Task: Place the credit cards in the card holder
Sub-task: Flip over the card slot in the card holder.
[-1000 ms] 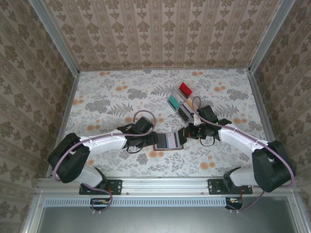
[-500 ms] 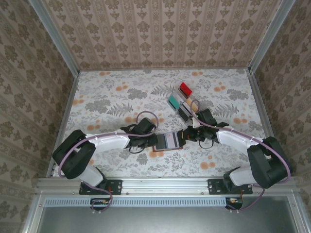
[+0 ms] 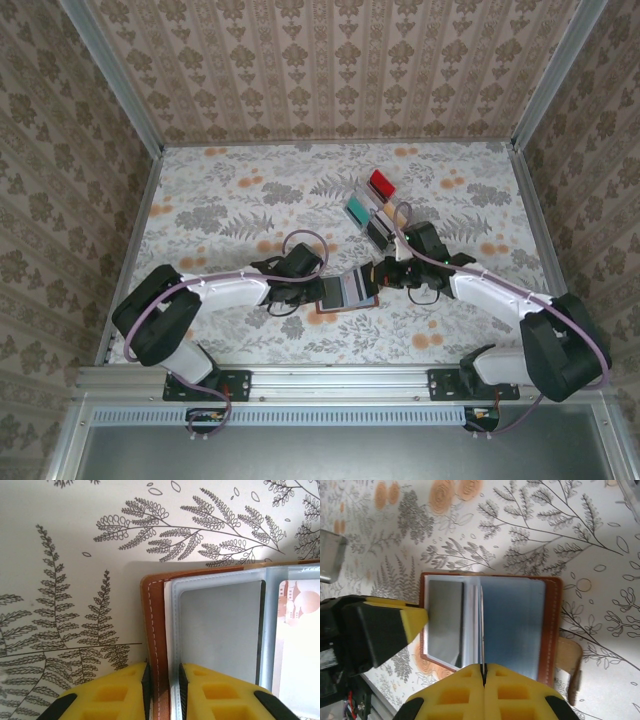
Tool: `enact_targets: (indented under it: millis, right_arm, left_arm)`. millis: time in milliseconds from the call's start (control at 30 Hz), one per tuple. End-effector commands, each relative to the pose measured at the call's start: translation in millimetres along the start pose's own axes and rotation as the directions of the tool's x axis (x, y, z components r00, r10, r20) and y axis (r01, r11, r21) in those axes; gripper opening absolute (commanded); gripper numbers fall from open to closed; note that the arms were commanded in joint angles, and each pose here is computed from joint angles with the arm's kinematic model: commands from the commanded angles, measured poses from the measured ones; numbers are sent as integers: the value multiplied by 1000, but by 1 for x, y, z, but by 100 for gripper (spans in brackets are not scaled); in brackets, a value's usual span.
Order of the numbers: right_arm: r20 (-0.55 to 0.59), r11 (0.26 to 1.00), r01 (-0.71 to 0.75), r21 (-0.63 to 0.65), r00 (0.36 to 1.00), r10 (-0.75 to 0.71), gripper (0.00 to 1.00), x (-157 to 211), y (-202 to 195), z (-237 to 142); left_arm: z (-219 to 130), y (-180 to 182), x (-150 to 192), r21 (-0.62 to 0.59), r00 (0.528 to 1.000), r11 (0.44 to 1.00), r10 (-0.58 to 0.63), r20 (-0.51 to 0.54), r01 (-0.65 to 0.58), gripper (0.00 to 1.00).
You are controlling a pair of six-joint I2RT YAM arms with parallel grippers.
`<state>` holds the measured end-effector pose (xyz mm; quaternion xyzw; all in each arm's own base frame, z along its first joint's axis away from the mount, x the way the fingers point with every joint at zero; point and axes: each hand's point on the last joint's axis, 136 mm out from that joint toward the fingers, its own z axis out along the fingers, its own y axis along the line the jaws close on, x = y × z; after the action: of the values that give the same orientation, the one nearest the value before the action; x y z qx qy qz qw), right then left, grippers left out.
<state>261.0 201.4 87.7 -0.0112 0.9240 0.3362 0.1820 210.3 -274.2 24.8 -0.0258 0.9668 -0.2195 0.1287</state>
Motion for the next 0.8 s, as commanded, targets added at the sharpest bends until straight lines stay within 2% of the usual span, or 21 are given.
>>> enact_targets:
  millis: [0, 600, 767]
  right_arm:
    - [18, 999, 18, -39, 1000, -17, 5, -10, 20, -10]
    - [-49, 998, 20, -59, 999, -23, 4, -1, 33, 9]
    - [-29, 999, 10, 37, 1000, -9, 4, -4, 17, 8]
  left_arm:
    - [-1, -12, -5, 22, 1000, 1000, 22, 11, -22, 23]
    - [-2, -20, -8, 38, 999, 999, 36, 26, -37, 22]
    - [-3, -20, -9, 36, 999, 999, 35, 31, -36, 22]
